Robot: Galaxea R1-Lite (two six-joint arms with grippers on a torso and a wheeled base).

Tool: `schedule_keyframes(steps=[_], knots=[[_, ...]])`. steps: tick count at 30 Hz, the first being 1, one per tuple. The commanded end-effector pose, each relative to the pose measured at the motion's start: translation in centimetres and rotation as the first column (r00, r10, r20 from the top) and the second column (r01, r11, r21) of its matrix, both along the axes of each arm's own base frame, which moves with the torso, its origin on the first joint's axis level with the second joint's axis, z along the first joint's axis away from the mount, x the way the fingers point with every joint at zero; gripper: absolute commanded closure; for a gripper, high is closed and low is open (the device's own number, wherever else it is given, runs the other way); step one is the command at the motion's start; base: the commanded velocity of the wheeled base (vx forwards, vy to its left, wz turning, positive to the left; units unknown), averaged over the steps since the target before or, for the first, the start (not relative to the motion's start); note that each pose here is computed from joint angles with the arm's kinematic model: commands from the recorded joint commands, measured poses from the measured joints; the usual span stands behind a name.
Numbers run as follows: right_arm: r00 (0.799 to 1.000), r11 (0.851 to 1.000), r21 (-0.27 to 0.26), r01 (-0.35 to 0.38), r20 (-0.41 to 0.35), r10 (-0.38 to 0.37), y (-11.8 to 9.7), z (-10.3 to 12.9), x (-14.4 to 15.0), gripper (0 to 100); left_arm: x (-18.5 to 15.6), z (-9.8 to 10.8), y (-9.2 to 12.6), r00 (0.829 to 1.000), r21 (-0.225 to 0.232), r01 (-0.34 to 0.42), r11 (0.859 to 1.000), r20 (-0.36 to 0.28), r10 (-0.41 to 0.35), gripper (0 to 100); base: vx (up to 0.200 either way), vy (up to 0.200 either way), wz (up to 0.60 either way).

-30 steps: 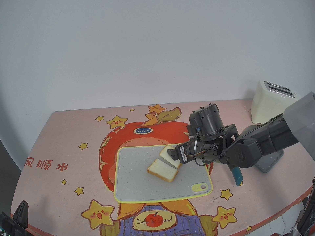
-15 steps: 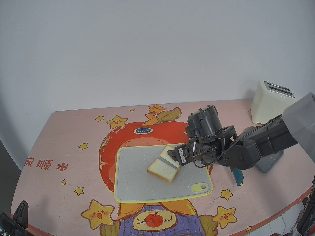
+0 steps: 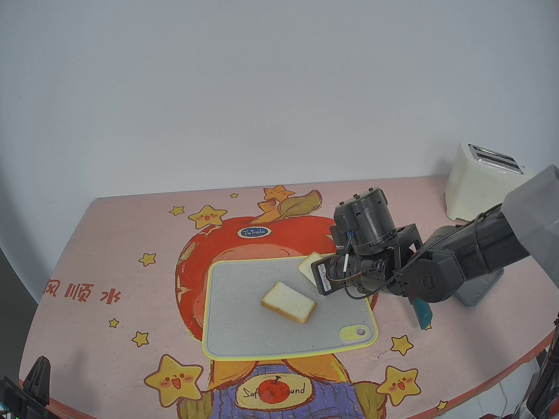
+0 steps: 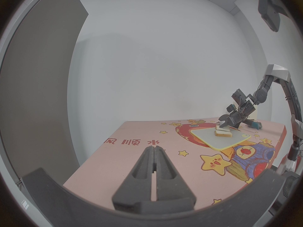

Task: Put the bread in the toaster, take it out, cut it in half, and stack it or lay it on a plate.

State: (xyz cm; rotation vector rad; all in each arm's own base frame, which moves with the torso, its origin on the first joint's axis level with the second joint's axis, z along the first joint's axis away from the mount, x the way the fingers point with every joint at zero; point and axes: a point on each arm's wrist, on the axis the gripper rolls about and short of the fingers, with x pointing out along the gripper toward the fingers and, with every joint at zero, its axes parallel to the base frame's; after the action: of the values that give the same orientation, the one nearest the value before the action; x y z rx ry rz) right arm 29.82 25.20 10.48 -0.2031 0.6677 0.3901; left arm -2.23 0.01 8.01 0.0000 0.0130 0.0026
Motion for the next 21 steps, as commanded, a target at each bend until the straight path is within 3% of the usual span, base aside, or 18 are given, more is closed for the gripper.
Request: schedule_keyframes(steps=[1, 6, 21], knots=[[1.000, 1.000, 0.003, -0.002, 0.002, 0.002, 0.0, 0.1, -0.1, 100, 0.1, -0.4, 0.0, 1.000, 0.000, -0.001, 1.000, -0.018, 0.001, 100, 0.000, 0.000, 0.00], [1.000, 1.000, 0.017, -0.006, 0.009, 0.006, 0.2, 0.4, -0.5, 100, 0.1, -0.4, 0.0, 1.000, 0.000, -0.001, 1.000, -0.018, 0.001, 100, 0.000, 0.000, 0.00], [0.997, 0.996, 0.088, -0.024, 0.074, 0.017, -1.2, 4.8, -3.2, 100, 0.1, -0.4, 0.0, 1.000, 0.000, -0.001, 1.000, -0.018, 0.001, 100, 0.000, 0.000, 0.00]])
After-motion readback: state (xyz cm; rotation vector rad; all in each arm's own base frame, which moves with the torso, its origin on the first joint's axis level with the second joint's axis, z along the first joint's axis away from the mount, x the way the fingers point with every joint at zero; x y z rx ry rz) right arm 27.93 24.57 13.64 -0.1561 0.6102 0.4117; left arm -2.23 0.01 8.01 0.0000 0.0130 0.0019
